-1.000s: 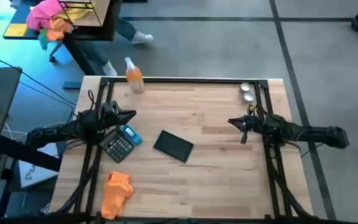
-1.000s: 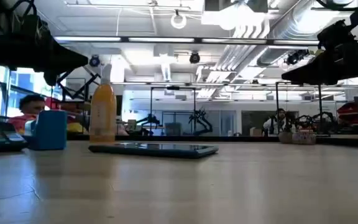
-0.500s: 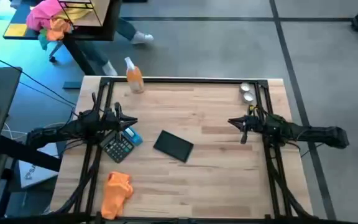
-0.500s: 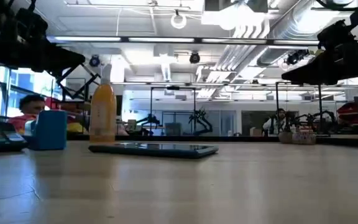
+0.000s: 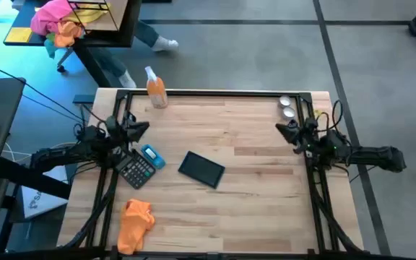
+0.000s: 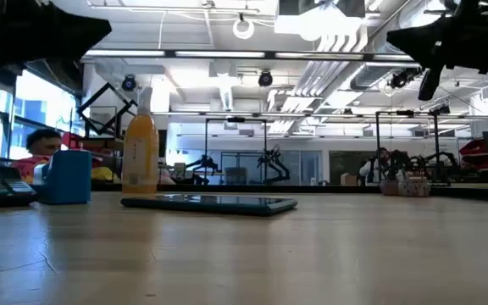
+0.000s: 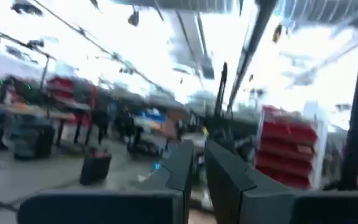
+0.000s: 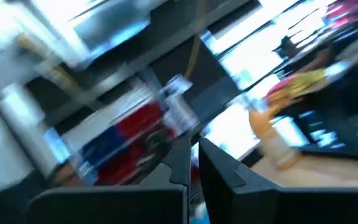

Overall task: Apply microfiber cloth
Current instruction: Spray the blue phone using the orange spray bottle

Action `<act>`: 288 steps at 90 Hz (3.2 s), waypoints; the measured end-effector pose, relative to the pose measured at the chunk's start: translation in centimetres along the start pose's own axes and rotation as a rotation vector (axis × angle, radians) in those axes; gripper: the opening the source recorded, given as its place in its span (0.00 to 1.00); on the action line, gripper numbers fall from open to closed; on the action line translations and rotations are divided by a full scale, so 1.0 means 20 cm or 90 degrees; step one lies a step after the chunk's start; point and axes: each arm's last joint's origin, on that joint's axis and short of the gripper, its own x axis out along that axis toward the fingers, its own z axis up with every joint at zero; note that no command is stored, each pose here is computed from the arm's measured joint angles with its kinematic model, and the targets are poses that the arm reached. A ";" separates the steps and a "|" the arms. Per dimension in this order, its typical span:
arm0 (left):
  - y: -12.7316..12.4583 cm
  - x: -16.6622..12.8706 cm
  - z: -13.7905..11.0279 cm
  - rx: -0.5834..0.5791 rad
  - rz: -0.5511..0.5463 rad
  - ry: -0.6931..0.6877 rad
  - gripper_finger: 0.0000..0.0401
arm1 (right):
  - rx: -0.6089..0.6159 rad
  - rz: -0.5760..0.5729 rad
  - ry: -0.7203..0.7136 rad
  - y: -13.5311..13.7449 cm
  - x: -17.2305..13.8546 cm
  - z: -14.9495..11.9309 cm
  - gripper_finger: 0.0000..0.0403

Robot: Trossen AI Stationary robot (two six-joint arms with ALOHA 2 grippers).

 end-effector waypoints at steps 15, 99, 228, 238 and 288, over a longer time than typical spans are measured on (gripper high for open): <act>-0.04 0.01 0.03 -0.053 -0.140 -0.016 0.06 | 0.040 0.026 0.073 0.08 0.08 0.01 0.01; -0.15 0.09 -0.32 -0.194 0.063 0.280 0.06 | -0.815 0.017 0.764 0.56 0.75 -0.88 0.44; -0.23 0.21 -0.50 -0.122 0.193 0.387 0.06 | -1.121 0.248 0.858 0.34 0.70 -1.31 0.00; -0.23 0.21 -0.50 -0.121 0.194 0.388 0.06 | -0.986 0.251 0.870 0.41 0.73 -1.18 0.00; -0.23 0.21 -0.50 -0.118 0.202 0.382 0.06 | -0.572 0.038 0.938 0.16 0.84 -1.14 0.00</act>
